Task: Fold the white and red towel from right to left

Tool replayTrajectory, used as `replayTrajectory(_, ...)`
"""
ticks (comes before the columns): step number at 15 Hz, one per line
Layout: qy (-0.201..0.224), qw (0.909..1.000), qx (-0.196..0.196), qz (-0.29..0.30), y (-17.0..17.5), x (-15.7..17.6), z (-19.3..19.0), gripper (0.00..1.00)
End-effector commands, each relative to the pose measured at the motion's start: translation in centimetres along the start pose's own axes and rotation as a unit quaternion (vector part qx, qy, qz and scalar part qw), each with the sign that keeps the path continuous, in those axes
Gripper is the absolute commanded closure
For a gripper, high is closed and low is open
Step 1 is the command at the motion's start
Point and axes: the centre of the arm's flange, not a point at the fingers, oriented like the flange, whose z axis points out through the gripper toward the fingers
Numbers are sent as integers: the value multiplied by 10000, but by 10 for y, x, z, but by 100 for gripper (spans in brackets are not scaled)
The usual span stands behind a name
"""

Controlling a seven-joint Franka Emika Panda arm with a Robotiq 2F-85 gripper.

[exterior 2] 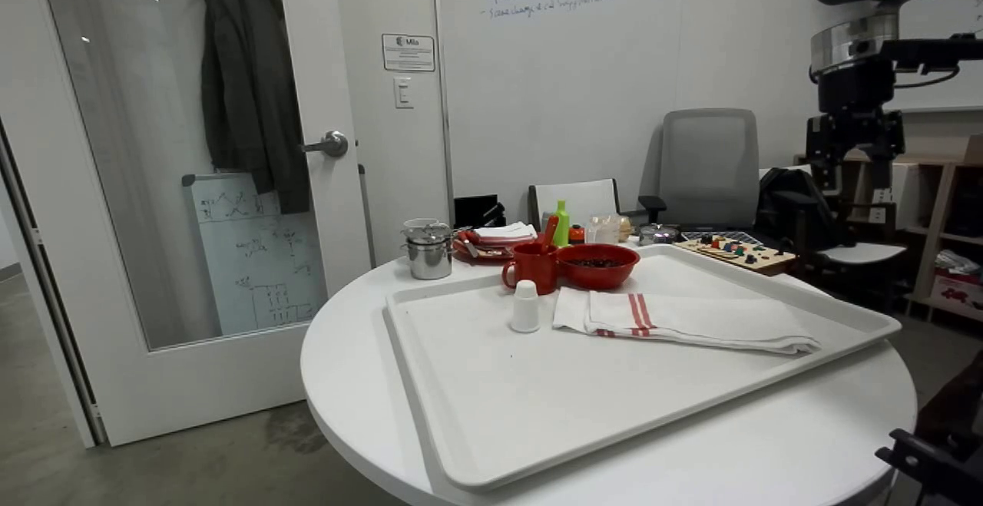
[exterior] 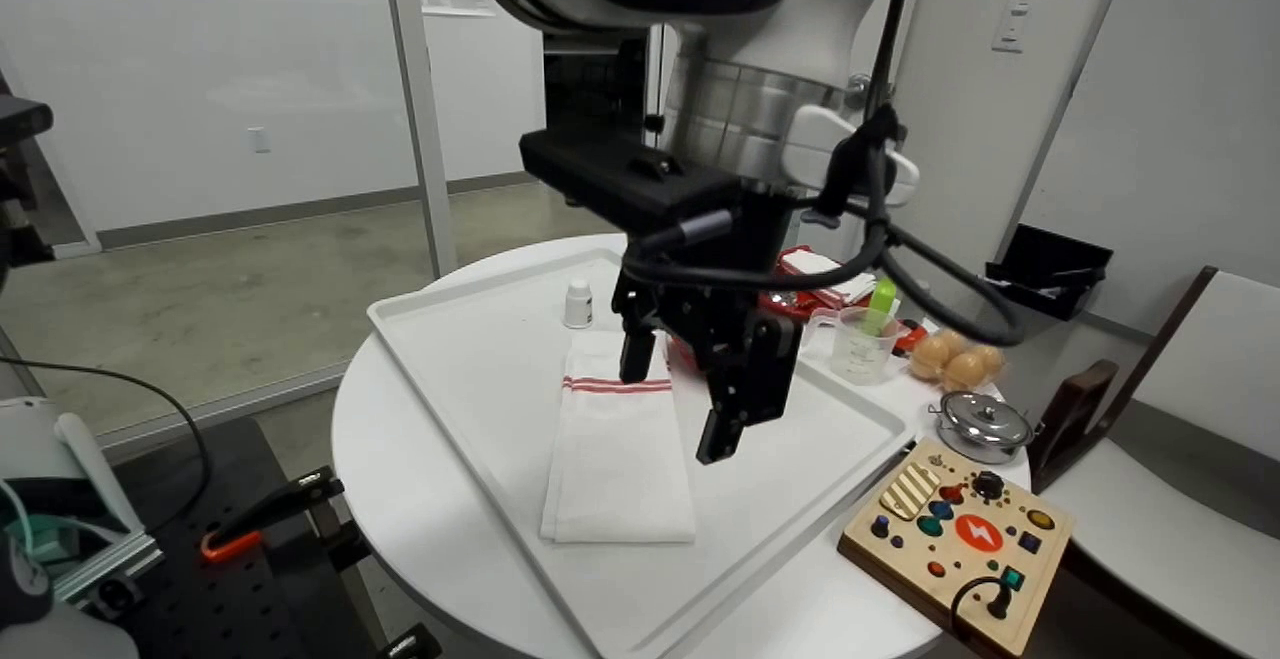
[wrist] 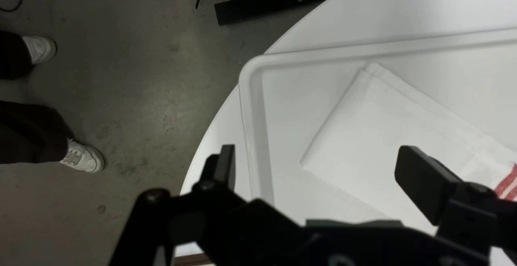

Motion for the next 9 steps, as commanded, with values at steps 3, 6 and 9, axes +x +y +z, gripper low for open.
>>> replayTrajectory(3,-540,9980,-273,-185,-17,32,56,0)
replayTrajectory(6,-723,9965,-347,-246,-26,53,70,0)
replayTrajectory(9,-727,9966,-346,-172,-30,72,73,0)
